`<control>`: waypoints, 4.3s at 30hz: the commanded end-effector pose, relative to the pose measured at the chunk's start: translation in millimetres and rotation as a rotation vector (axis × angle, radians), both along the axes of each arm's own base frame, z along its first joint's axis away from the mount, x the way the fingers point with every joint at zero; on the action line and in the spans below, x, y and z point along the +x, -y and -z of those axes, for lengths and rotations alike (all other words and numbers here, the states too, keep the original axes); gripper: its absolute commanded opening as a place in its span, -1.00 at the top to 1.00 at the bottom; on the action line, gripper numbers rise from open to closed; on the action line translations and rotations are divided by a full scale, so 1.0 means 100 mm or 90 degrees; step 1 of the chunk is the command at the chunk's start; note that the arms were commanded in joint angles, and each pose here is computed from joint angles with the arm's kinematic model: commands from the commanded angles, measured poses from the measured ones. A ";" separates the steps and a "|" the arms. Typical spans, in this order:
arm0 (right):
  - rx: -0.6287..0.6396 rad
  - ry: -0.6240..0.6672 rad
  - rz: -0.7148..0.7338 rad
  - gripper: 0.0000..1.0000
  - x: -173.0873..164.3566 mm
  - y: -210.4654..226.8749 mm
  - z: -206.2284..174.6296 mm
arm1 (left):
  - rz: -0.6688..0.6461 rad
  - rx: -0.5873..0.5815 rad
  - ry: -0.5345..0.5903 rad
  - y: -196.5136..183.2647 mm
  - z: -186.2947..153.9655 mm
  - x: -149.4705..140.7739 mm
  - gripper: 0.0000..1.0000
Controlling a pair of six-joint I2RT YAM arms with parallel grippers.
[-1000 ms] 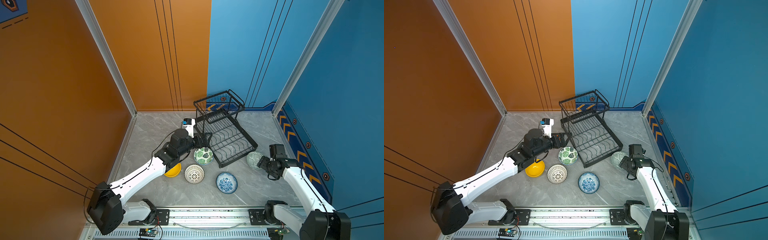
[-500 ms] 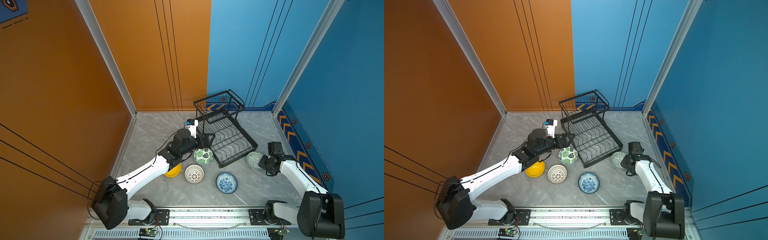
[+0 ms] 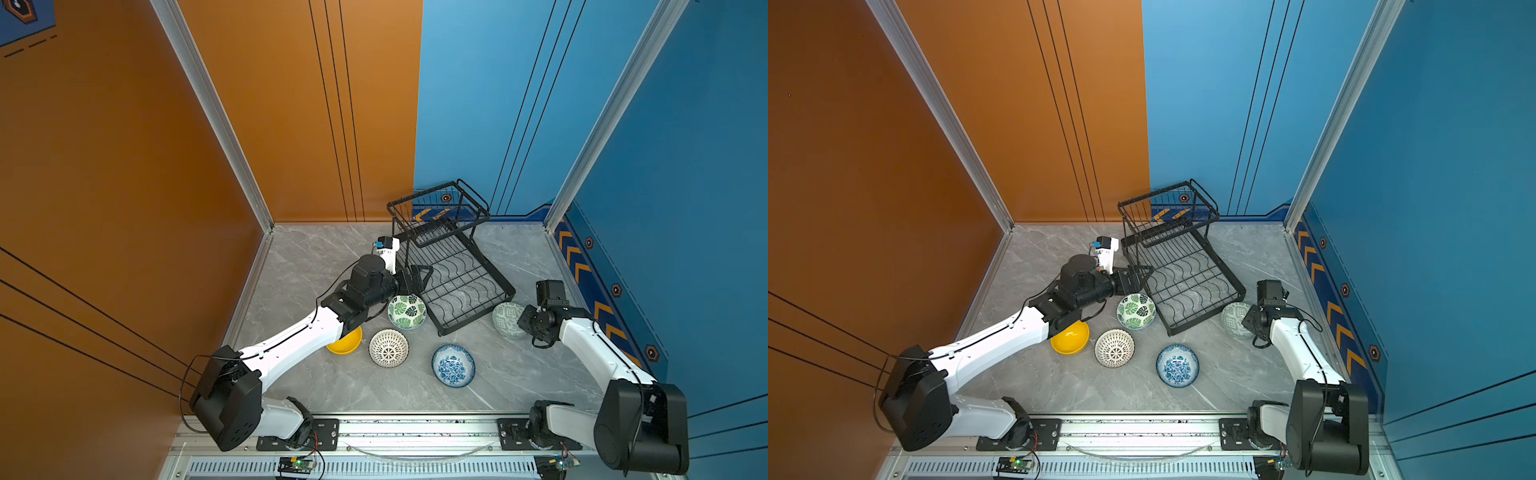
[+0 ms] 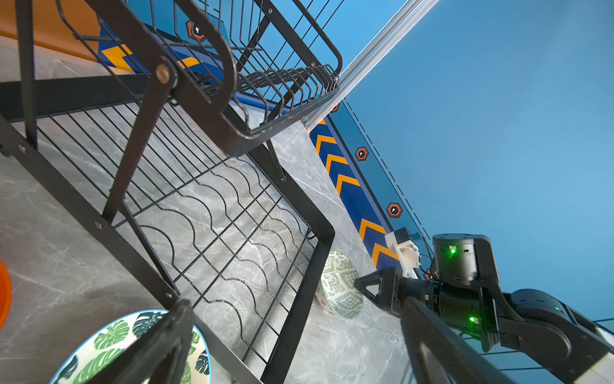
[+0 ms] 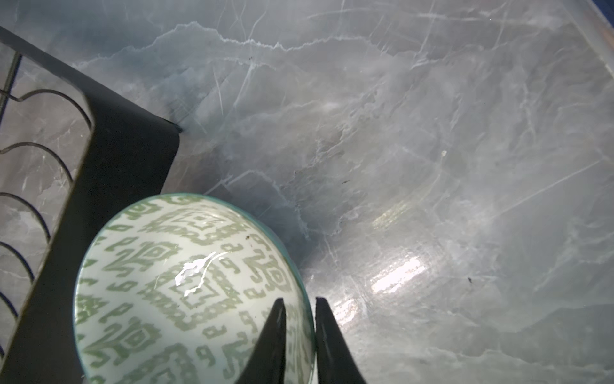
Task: Load bowls into a dish rack
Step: Pick up the bowl from the middle-right of the table, then place the bowl in the dish rack.
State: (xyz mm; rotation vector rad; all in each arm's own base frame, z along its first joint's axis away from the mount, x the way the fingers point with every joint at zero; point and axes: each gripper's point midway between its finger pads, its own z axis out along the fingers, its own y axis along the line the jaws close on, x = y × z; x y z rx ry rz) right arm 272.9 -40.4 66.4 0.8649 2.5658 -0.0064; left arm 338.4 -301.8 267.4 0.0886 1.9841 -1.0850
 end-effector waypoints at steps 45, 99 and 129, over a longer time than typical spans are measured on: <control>-0.301 0.076 -0.044 1.00 -0.04 0.28 -1.16 | 0.101 -0.008 0.008 0.37 -0.15 -0.16 -0.96; -0.932 0.042 -0.427 1.00 2.56 -1.25 -0.93 | -0.002 -0.037 -0.089 -0.25 0.20 0.29 -0.96; -1.055 0.070 -0.403 1.00 2.64 -1.32 -0.83 | 0.003 -0.031 -0.097 -0.21 0.27 0.32 -0.96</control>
